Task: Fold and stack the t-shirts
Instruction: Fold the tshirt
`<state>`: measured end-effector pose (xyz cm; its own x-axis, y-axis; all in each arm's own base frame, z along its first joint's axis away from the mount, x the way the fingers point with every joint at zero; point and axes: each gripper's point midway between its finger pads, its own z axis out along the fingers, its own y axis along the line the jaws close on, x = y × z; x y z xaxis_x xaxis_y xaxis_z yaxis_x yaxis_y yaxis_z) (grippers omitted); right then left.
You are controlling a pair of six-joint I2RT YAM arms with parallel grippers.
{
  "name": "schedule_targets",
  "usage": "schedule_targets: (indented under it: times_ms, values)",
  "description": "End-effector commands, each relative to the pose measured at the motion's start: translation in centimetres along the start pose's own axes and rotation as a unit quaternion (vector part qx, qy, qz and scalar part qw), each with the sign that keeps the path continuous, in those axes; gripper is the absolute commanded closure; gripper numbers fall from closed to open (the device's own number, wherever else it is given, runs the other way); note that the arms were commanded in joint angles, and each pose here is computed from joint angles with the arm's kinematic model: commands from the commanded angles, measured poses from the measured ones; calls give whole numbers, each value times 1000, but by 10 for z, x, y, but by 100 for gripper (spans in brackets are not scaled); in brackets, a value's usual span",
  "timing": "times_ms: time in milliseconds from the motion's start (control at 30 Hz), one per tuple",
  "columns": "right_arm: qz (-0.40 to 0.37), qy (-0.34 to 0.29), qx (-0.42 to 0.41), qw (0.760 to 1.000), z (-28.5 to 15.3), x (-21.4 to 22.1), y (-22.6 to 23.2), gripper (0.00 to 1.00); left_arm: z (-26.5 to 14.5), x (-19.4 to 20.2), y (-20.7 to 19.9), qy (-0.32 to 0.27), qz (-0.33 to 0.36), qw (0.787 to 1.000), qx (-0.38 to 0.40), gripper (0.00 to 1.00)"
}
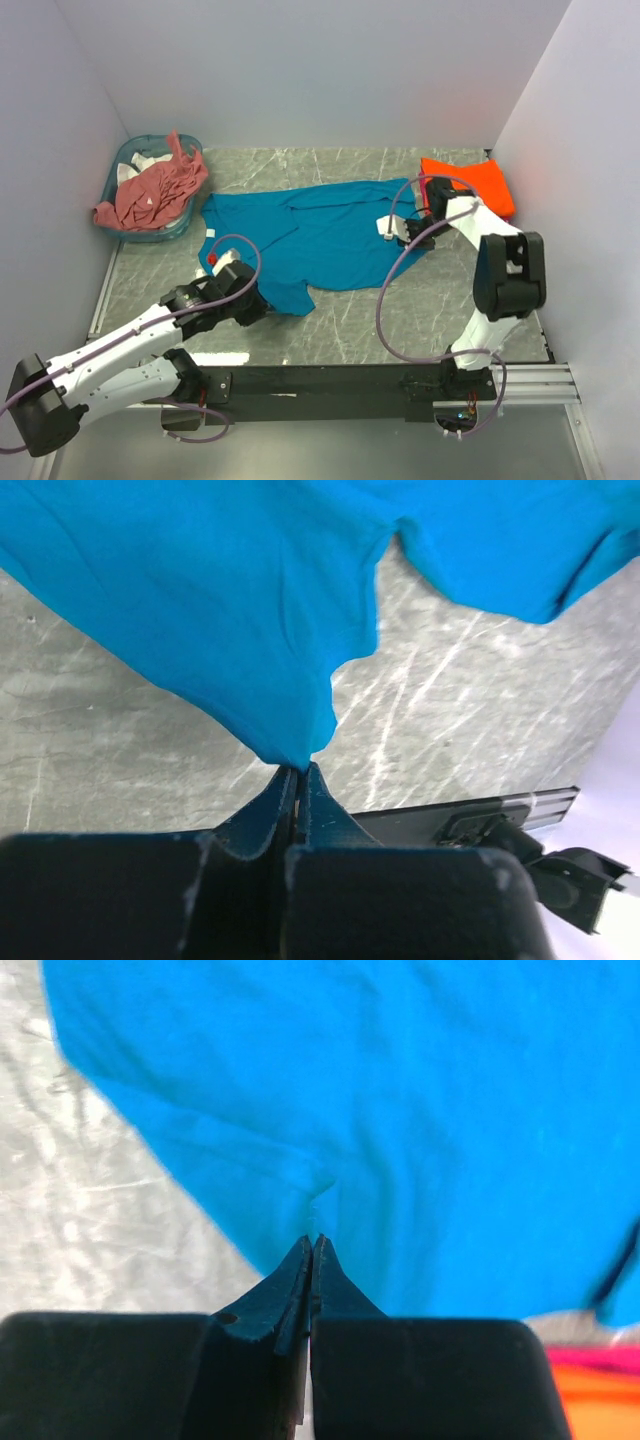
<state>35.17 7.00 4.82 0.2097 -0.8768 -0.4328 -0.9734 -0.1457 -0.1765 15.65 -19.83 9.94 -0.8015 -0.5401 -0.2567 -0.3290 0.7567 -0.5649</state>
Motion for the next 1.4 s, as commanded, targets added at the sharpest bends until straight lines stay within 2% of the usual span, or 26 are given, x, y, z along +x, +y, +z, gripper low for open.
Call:
schedule_targets:
  times_ms: [0, 133, 267, 500, 1367]
  values:
    - [27, -23, 56, 998, -22, -2, 1, 100, -20, -21, -28, -39, 7, 998, 38, 100]
    - [92, -40, 110, 989, -37, 12, 9, 100, -30, -41, -35, -78, 11, 996, 36, 100]
    - [129, -56, 121, 983, -30, 17, 23, 100, -38, -64, -44, -106, 13, 993, 44, 100]
    - [204, -94, 163, 961, -37, 23, 14, 100, -57, -98, -60, -144, 8, 988, 59, 100]
    - [280, -140, 225, 923, -66, 26, -22, 100, -60, -152, -97, -173, 33, 981, 86, 100]
